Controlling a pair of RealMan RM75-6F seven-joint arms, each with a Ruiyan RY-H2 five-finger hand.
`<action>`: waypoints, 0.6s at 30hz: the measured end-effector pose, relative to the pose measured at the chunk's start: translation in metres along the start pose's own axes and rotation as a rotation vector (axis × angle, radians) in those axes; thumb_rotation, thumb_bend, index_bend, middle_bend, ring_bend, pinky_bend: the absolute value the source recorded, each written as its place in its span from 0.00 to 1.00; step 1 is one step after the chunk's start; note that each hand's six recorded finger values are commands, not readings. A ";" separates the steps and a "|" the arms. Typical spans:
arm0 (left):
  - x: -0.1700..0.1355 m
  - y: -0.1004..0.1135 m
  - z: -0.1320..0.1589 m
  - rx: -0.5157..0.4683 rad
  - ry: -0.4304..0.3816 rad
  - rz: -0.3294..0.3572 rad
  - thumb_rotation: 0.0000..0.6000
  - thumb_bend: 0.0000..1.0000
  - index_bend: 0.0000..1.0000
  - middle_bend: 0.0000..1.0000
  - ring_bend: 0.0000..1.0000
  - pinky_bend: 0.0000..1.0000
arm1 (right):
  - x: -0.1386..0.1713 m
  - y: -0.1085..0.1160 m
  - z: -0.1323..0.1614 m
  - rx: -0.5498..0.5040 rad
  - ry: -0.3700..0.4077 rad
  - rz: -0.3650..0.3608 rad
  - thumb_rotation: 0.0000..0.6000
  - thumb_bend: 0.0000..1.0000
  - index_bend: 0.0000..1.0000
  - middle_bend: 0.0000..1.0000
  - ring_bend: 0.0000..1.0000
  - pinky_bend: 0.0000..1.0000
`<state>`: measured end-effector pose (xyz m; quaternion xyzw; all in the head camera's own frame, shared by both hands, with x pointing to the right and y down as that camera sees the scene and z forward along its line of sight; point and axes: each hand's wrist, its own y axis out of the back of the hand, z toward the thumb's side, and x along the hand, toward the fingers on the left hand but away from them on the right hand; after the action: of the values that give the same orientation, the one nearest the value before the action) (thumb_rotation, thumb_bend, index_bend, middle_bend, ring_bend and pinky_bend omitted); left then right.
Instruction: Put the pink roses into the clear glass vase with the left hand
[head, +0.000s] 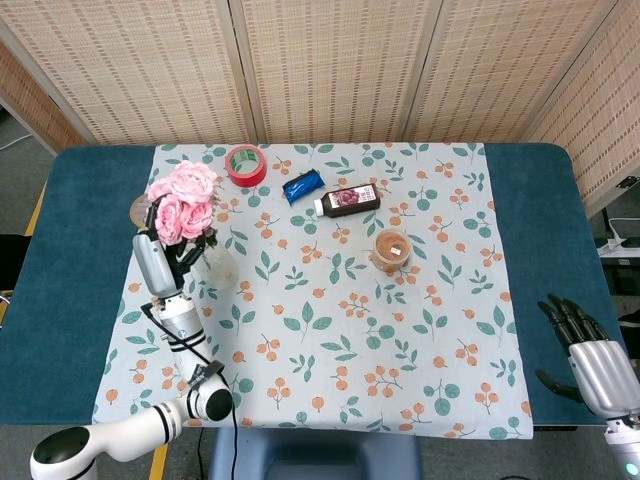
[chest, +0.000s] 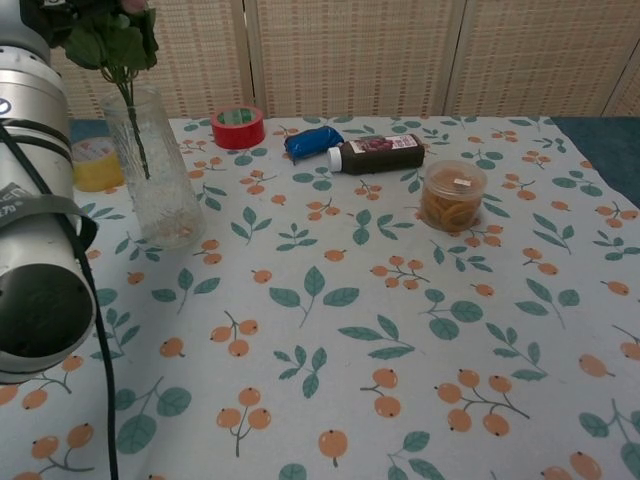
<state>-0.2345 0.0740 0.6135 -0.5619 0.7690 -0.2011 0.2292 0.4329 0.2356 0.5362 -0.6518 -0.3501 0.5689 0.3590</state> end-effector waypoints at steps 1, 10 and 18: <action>-0.001 0.000 -0.001 0.007 -0.002 -0.006 1.00 0.41 0.15 1.00 1.00 1.00 | 0.000 0.000 0.000 0.000 0.000 0.000 1.00 0.12 0.03 0.00 0.00 0.19; -0.011 0.001 -0.006 0.032 -0.030 -0.062 1.00 0.37 0.00 1.00 1.00 1.00 | 0.000 -0.002 0.001 0.004 0.001 0.007 1.00 0.12 0.03 0.00 0.00 0.19; -0.019 0.014 -0.014 0.035 -0.022 -0.102 1.00 0.37 0.00 1.00 1.00 1.00 | -0.001 -0.003 0.001 0.006 0.000 0.010 1.00 0.12 0.03 0.00 0.00 0.19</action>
<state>-0.2481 0.0965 0.6191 -0.5986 0.7330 -0.2199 0.2367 0.4318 0.2361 0.5393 -0.6526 -0.3450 0.5717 0.3582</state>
